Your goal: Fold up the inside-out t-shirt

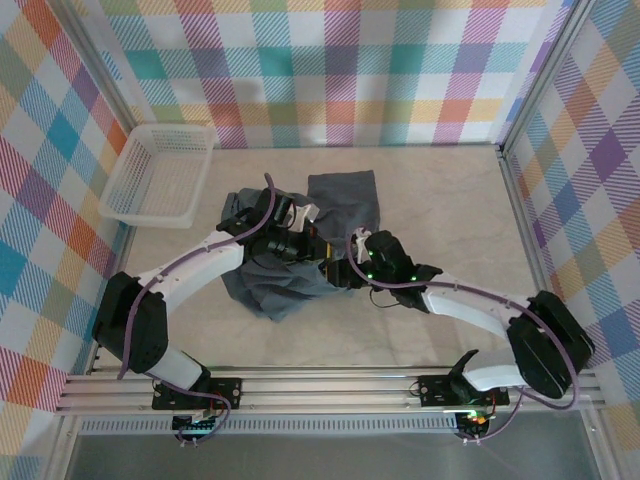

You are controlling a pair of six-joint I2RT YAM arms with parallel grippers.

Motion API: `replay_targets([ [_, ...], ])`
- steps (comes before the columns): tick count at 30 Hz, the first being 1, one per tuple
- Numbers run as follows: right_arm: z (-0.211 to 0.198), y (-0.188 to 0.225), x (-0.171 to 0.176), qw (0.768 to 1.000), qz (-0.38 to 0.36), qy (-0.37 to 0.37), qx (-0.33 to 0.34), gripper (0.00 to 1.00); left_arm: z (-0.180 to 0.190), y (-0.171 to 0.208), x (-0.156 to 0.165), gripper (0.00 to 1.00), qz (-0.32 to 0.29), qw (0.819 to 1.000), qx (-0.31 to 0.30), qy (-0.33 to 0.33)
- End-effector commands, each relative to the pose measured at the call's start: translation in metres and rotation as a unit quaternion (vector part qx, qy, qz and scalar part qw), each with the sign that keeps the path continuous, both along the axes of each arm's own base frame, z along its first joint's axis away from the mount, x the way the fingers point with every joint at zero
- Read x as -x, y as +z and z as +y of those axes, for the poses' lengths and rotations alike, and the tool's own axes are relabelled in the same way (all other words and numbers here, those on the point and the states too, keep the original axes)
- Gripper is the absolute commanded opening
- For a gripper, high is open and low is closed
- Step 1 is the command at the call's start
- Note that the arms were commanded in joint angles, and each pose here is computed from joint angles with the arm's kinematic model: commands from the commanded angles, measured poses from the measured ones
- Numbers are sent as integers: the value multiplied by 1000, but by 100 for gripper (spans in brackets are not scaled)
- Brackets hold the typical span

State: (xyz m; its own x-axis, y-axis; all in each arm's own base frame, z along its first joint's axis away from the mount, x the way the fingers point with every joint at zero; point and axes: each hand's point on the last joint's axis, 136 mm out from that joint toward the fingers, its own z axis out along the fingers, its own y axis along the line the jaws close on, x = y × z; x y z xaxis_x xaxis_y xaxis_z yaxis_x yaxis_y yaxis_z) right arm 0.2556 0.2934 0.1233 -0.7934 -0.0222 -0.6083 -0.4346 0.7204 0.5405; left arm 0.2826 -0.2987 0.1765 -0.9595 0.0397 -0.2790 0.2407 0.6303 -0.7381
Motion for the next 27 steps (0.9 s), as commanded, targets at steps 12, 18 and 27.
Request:
replay_targets([
  [12, 10, 138, 38, 972, -40, 112, -201, 0, 72, -39, -66, 0, -143, 968, -199, 53],
  [18, -7, 154, 30, 967, -9, 87, -240, 0, 66, -9, -87, 38, -217, 960, -149, 101],
  [27, -16, 125, -5, 977, 50, 4, -207, 0, 91, 39, -11, 58, -259, 955, -83, 121],
])
